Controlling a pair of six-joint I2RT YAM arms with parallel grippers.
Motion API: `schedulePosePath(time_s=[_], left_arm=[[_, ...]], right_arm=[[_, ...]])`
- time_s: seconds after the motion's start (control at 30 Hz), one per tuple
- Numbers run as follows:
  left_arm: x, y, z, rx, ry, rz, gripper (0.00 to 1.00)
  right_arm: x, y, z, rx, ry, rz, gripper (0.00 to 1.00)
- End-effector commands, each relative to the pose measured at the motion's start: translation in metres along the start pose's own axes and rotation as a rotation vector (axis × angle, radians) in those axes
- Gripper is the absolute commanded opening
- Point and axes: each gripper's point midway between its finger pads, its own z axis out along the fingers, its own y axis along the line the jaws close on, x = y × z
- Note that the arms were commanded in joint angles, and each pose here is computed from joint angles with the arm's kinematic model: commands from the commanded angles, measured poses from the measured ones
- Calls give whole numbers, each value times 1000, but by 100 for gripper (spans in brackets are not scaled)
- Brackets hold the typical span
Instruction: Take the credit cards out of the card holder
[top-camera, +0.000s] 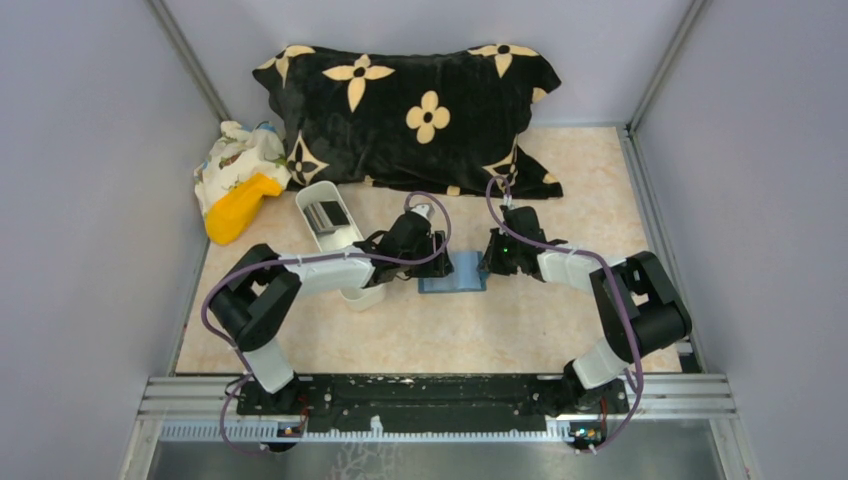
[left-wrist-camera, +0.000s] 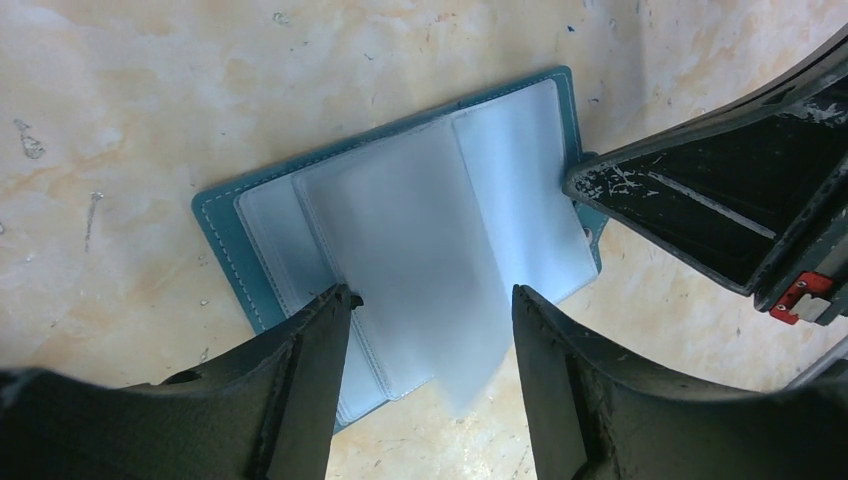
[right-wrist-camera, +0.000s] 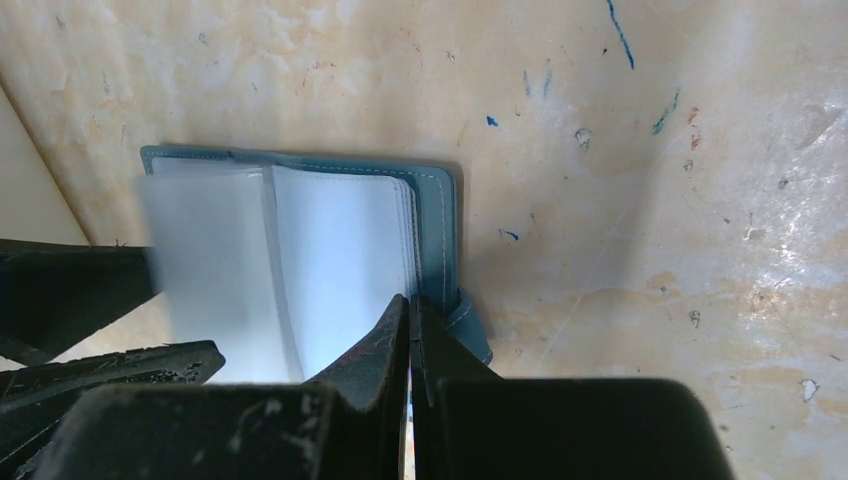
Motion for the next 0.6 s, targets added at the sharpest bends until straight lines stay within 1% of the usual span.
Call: schedulePosePath(time_s=[0.0,0.3,0.57], left_arm=[[-16,-34,1,131,-29,-23,65],[-10,-47,3,247,0,-63,65],[-19,-59,-5,344,-21,-100,65]], right_arm=[[-2,-1,6,2,-10,-11,0],[-1,-1,6,0,-11,-12,0],[0,-2,7,-3,-5,-13,0]])
